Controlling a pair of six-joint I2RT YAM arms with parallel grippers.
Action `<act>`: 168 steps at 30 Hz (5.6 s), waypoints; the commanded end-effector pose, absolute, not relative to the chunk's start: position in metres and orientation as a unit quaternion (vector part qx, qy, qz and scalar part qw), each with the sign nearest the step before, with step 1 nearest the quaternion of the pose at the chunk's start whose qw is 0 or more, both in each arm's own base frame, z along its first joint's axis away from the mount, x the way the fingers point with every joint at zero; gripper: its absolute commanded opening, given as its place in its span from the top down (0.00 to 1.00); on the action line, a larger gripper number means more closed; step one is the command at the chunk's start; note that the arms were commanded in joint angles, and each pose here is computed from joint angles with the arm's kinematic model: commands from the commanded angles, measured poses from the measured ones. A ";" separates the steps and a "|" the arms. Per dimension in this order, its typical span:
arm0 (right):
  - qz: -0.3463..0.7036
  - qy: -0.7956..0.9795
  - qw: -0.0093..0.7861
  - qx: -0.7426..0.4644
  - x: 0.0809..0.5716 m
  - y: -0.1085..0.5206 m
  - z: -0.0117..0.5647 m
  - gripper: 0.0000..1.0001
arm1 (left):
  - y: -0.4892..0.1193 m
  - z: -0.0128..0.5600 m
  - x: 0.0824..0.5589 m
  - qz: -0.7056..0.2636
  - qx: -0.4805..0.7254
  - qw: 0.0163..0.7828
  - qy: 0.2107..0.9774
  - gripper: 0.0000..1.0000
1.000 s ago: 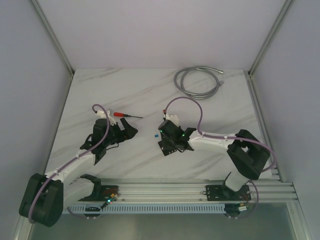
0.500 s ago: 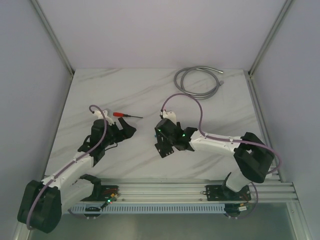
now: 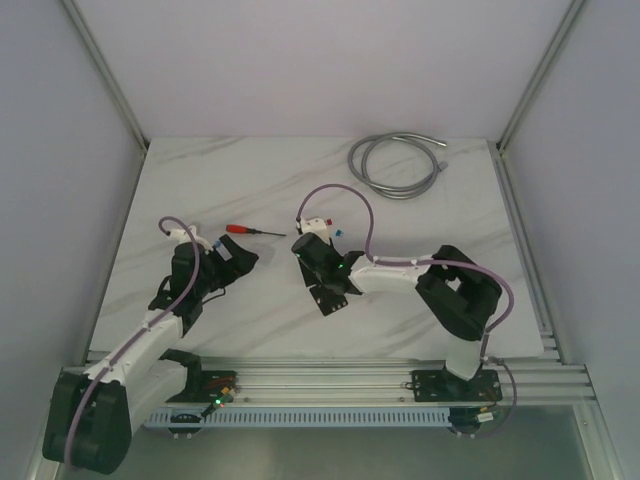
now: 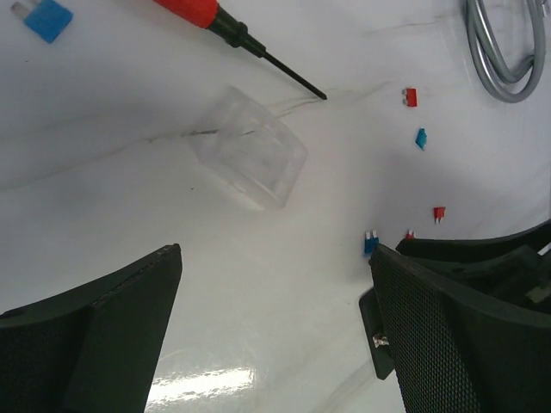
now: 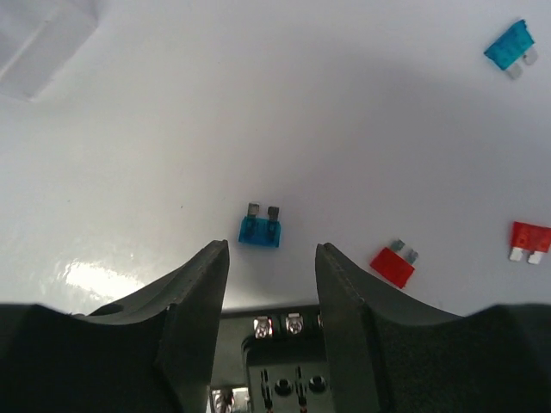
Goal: Snap on the fuse box
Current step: Move the fuse box base at the center of the board, then pick up the fuse from the center of the board.
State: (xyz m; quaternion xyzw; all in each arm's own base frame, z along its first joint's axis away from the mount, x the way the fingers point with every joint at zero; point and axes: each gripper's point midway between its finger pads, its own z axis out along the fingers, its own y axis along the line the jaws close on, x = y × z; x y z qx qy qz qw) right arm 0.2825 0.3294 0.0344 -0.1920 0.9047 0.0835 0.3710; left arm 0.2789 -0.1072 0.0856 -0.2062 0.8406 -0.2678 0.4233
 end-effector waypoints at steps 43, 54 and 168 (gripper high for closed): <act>0.053 0.923 0.328 -0.194 0.274 0.330 0.010 0.63 | -0.121 0.089 0.276 -0.316 -0.202 0.392 0.840 0.00; 0.046 0.923 0.330 -0.195 0.276 0.329 0.007 0.72 | -0.125 0.089 0.275 -0.324 -0.198 0.387 0.840 0.03; 0.644 0.591 0.486 -0.003 0.222 0.312 0.270 0.64 | -0.283 0.275 0.243 -0.673 -0.192 0.409 0.586 1.00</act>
